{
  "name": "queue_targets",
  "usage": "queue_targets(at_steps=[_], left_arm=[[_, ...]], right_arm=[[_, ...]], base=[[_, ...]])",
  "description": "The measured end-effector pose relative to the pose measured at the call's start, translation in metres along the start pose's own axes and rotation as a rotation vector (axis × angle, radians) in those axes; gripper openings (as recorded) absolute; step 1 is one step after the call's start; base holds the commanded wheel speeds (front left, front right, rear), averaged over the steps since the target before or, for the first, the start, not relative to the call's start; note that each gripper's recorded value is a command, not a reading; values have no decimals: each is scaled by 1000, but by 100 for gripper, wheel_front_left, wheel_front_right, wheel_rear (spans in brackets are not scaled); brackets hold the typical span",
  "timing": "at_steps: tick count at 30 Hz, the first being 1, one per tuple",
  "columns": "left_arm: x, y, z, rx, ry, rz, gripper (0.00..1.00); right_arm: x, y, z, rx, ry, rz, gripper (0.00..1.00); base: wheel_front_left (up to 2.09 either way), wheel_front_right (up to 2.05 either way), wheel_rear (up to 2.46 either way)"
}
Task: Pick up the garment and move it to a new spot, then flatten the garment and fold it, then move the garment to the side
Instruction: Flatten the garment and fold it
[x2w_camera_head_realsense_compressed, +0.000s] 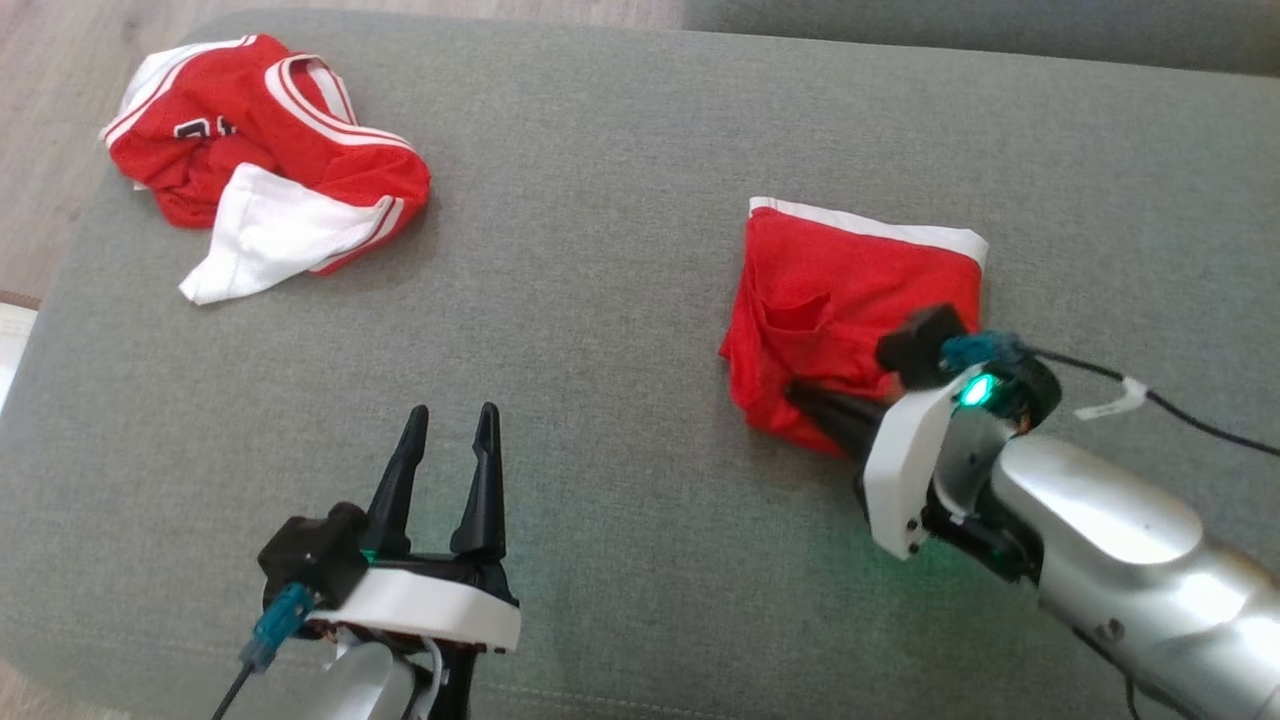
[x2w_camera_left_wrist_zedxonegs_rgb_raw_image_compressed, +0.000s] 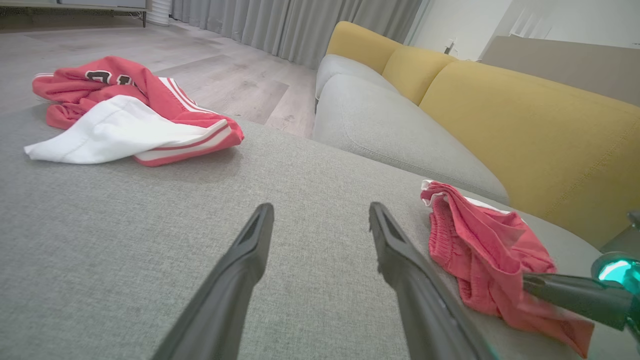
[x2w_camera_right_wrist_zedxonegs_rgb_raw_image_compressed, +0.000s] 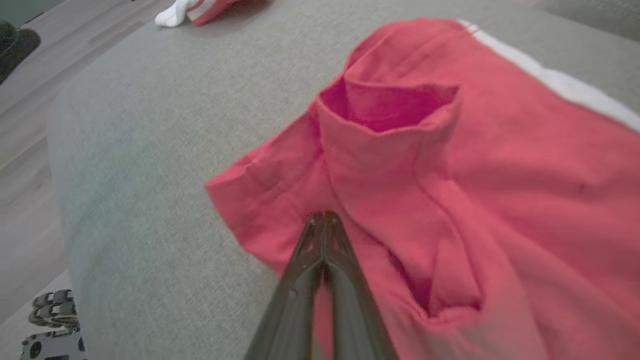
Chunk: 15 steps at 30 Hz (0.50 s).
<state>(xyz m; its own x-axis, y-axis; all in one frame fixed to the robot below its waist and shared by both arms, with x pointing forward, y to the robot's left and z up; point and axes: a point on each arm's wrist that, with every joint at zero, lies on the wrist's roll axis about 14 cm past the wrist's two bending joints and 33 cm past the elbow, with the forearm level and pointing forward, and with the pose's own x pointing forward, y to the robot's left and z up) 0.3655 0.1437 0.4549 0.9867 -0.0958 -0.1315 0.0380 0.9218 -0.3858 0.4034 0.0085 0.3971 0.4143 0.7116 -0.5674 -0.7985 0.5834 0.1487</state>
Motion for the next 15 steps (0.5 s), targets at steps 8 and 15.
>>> queue_targets(at_steps=[8,15], left_arm=[[3,-1,-2,-4,6,-9,100],[3,-2,1,-2,-2,-10,100]], right_arm=[[6,13,-14,-8,39,35,0],[12,32,14,-22,-83,77,0]], base=[[0,0,0],[0,0,0]])
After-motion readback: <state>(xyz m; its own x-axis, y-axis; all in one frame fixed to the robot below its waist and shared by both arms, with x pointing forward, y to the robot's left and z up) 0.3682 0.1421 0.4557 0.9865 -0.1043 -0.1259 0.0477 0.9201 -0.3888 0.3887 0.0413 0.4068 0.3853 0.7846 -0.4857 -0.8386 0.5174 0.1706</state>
